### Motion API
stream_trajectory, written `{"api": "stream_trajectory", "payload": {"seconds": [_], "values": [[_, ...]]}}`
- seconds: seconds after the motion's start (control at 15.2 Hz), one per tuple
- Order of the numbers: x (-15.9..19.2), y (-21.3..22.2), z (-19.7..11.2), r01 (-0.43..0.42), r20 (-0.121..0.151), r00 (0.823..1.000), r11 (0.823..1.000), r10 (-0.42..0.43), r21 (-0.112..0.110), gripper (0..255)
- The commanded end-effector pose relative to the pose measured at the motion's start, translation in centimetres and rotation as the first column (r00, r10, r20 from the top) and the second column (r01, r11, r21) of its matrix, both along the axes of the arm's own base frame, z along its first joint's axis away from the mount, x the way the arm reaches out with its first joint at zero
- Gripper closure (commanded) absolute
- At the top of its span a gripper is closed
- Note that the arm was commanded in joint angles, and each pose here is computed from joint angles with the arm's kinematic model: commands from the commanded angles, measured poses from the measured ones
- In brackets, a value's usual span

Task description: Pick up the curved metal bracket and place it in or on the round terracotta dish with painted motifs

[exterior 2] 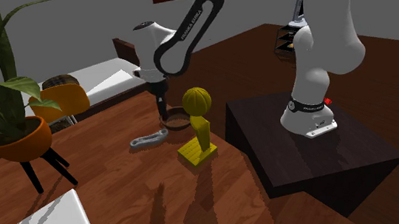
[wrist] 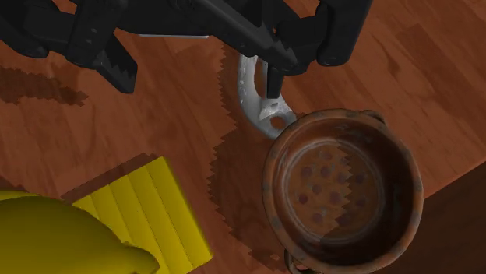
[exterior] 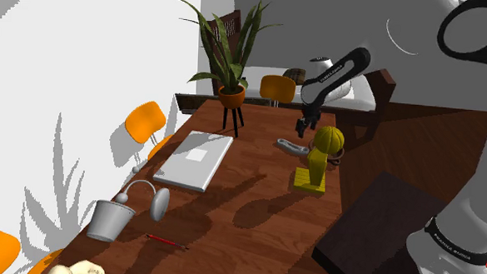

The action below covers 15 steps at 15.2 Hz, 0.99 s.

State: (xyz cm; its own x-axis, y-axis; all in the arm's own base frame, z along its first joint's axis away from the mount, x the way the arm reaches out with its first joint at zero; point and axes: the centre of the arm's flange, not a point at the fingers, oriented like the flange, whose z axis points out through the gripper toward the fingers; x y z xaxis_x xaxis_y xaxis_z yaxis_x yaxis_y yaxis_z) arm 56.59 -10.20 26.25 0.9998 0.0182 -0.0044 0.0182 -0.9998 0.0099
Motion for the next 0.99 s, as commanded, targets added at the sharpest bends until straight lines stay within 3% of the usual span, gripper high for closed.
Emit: {"api": "stream_trajectory", "payload": {"seconds": [0.0,0.66,0.92], "values": [[1.8,-0.6,-2.2,-0.003,0.002,1.000,1.000,0.003,0.000,0],[9.9,-3.3,-12.2,-0.014,0.009,1.000,1.000,0.014,0.001,0],[10.3,-3.5,-14.2,-0.015,0.009,1.000,1.000,0.015,0.001,0]]}}
